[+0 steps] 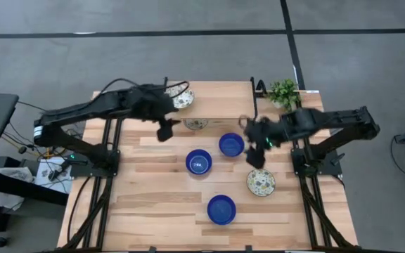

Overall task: Pick & Place Mini bowls
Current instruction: Stack the bottom white bowl on top of the white bowl on the shelf

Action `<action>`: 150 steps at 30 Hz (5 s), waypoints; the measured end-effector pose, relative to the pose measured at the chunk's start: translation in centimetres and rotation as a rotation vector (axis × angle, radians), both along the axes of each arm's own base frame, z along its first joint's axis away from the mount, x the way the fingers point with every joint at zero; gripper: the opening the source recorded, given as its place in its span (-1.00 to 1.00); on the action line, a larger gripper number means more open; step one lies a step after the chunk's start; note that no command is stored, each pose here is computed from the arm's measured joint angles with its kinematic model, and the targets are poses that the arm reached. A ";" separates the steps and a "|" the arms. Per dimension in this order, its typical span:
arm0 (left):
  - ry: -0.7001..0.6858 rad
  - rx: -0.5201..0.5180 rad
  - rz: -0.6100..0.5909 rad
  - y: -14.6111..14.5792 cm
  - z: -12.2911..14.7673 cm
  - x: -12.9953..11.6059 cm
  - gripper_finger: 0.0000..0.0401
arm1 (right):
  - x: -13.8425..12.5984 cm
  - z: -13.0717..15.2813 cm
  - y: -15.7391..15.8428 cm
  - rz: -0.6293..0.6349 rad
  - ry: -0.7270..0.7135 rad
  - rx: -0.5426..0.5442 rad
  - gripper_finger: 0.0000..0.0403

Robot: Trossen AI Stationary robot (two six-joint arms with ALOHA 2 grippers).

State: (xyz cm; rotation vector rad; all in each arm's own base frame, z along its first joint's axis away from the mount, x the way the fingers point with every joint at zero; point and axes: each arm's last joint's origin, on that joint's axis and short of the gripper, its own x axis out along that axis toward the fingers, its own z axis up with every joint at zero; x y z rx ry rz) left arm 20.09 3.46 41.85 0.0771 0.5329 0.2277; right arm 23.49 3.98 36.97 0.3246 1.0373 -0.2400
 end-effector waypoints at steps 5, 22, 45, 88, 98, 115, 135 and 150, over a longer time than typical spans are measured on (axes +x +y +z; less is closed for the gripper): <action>-0.088 -0.100 -0.076 -2.7 0.7 -2.6 -0.02 | -0.8 -2.0 4.9 -0.102 0.024 0.133 -0.02; -0.071 -0.339 -0.251 -8.2 -3.5 -2.5 -0.13 | -4.7 -10.4 7.4 -0.456 0.271 0.029 -0.05; -0.082 -0.404 -0.296 -9.6 -3.9 -2.6 -0.14 | -6.8 -18.6 7.1 -0.503 0.428 0.110 -0.12; 0.047 0.483 -0.443 -11.9 -7.4 4.2 -0.14 | 4.2 -9.4 0.8 -0.359 0.053 0.460 -1.00; 0.150 0.732 -0.522 -14.1 -10.0 6.6 -0.14 | 9.3 -10.1 0.0 -0.225 0.111 0.491 -1.00; 0.142 0.807 -0.598 -15.0 -10.5 7.2 -0.14 | 13.3 -10.3 -1.2 -0.129 0.143 0.517 -1.00; 0.106 0.766 -0.666 -15.2 -10.4 7.3 -0.28 | 14.0 -8.4 -1.1 -0.065 0.068 0.521 -1.00; 0.070 0.710 -0.775 -15.6 -10.5 7.3 -0.83 | 14.5 -7.9 -1.1 0.006 0.006 0.558 -0.81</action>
